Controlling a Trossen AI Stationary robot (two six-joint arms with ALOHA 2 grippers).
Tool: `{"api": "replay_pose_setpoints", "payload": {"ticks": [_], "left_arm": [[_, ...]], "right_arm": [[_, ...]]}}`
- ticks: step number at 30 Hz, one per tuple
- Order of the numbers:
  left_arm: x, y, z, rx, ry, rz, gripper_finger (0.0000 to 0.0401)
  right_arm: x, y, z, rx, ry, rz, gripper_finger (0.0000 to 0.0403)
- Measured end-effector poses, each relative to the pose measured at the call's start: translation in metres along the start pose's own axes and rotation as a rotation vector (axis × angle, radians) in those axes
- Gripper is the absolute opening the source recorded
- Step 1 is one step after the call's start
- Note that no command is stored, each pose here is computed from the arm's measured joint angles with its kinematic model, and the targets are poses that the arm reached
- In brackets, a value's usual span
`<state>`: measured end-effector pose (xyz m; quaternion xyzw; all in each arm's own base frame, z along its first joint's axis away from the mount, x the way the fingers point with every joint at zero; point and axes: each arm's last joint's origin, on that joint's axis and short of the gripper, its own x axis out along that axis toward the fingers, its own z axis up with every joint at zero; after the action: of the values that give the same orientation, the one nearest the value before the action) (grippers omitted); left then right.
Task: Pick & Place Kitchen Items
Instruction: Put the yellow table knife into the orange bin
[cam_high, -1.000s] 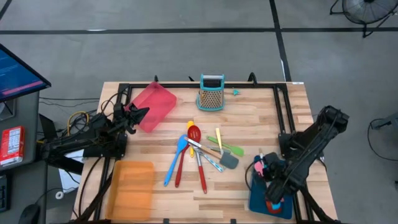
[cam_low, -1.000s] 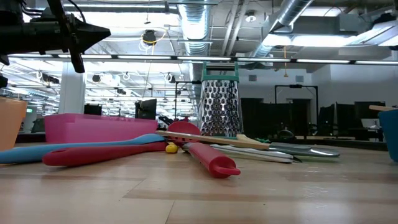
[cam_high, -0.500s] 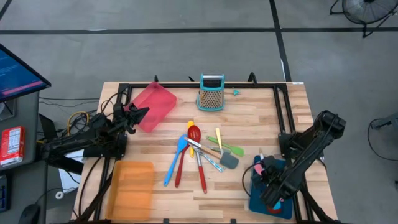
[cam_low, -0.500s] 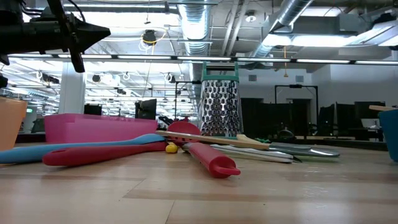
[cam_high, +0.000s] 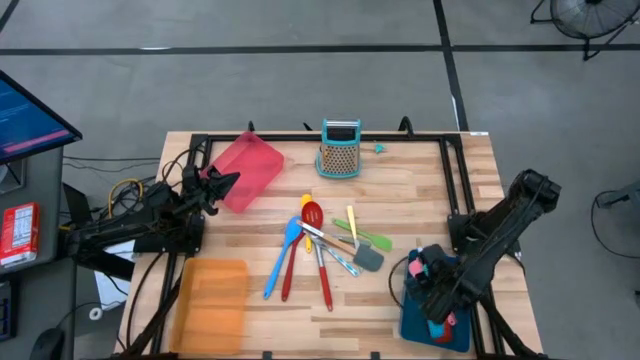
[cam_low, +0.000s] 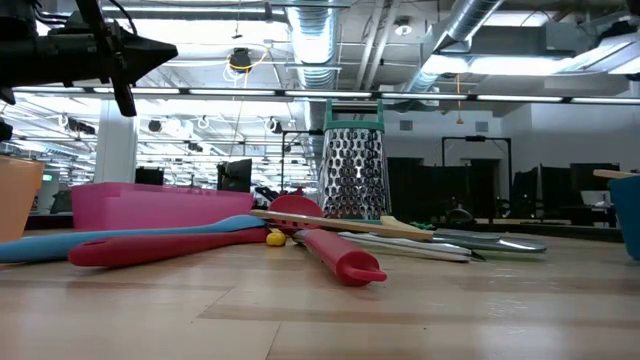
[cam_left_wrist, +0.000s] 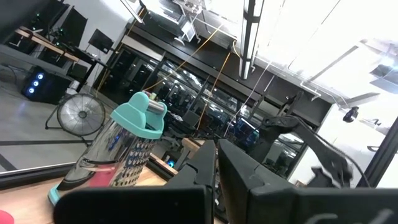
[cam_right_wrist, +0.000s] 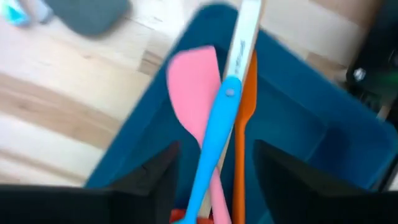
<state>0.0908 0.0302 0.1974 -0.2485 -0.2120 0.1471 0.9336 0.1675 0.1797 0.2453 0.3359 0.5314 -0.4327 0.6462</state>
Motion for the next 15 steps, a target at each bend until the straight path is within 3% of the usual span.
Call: {"api": "replay_pose_setpoints", "payload": {"ticks": [8, 15], "left_arm": [[0.0, 0.0, 0.0, 0.0, -0.001, 0.0, 0.0002], [0.0, 0.0, 0.0, 0.0, -0.002, -0.001, 0.0002]], "right_arm": [[-0.04, -0.006, 0.073, -0.037, -0.093, 0.133, 0.0214], [-0.021, 0.024, 0.134, -0.134, -0.118, 0.196, 0.0196]]}}
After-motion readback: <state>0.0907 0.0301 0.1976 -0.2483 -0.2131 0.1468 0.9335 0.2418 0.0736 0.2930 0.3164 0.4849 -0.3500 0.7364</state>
